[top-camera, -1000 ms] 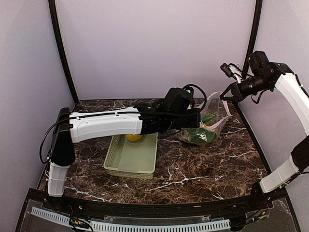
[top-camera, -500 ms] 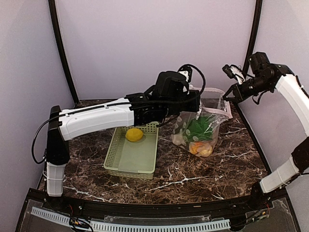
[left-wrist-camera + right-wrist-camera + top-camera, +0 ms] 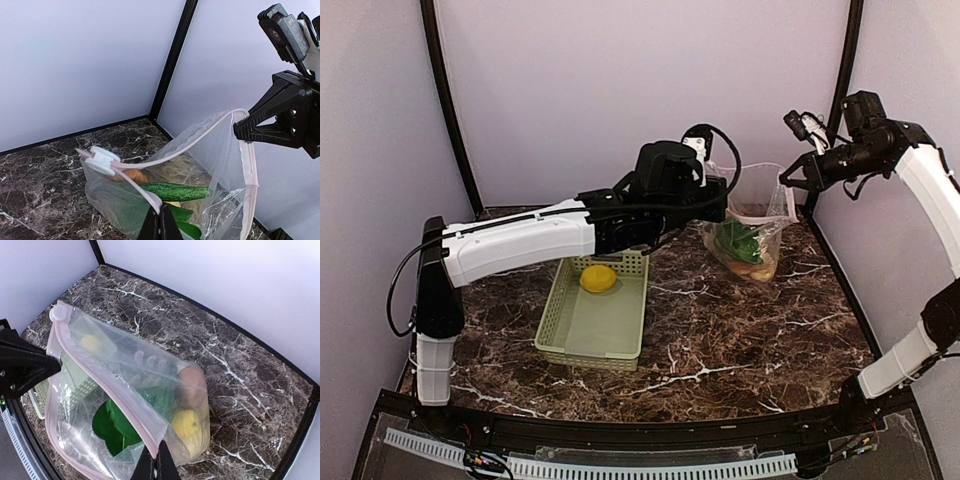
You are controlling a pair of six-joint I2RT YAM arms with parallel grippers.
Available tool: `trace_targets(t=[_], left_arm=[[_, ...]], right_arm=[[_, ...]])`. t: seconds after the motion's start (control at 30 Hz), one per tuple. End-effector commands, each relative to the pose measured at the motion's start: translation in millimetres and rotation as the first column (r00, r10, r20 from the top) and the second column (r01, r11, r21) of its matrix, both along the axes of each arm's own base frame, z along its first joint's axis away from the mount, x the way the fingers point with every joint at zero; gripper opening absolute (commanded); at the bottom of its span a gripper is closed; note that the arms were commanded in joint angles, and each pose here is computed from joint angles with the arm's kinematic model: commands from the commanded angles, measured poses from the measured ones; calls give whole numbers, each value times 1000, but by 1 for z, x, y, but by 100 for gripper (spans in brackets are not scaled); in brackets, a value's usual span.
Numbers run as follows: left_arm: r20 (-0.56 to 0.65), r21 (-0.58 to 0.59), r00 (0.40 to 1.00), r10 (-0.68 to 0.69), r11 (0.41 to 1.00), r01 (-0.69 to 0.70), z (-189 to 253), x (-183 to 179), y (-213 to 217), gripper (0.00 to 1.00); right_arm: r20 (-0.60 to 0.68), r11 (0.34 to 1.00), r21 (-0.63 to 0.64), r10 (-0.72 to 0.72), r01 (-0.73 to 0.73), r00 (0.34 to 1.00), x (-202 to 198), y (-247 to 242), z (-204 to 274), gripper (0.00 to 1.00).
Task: Place the food in the zip-top bag and seal the zipper
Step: Adjust the zipper food storage bag at the center of the board, then move the fake fruit to the bin.
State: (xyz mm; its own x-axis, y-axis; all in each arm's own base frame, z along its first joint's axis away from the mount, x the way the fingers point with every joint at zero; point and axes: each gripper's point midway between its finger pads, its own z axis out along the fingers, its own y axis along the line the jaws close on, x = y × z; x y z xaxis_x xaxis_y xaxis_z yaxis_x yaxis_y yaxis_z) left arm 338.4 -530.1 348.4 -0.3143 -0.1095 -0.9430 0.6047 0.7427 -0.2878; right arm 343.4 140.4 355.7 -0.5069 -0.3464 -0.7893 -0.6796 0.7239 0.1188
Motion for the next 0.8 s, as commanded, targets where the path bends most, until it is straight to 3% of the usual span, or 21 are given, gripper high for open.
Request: trace_targets(t=[0.0,0.1,0.23,0.5,0.77], left_arm=[[26,-22,999,-22,1000,23,18,-7,11,3],[-59,16,998,-37,999,38,-14,-12,11,28],[-81,17,988,-129,991,131,-15,-36,11,42],[-9,2,989,-147,989,147,10,-74,61,52],[7,213,998,60,975,-60,-29,-70,142,63]], right_arm=[[-73,997,51,59,-55,996,-12,9,-28,0],[-129,993,73,98,-89,987,-23,13,-48,0],[-149,988,96,132,-119,980,-35,17,-55,0],[-147,984,114,150,-134,978,-43,19,-55,0],[-140,977,144,177,-157,974,-51,22,-50,0]])
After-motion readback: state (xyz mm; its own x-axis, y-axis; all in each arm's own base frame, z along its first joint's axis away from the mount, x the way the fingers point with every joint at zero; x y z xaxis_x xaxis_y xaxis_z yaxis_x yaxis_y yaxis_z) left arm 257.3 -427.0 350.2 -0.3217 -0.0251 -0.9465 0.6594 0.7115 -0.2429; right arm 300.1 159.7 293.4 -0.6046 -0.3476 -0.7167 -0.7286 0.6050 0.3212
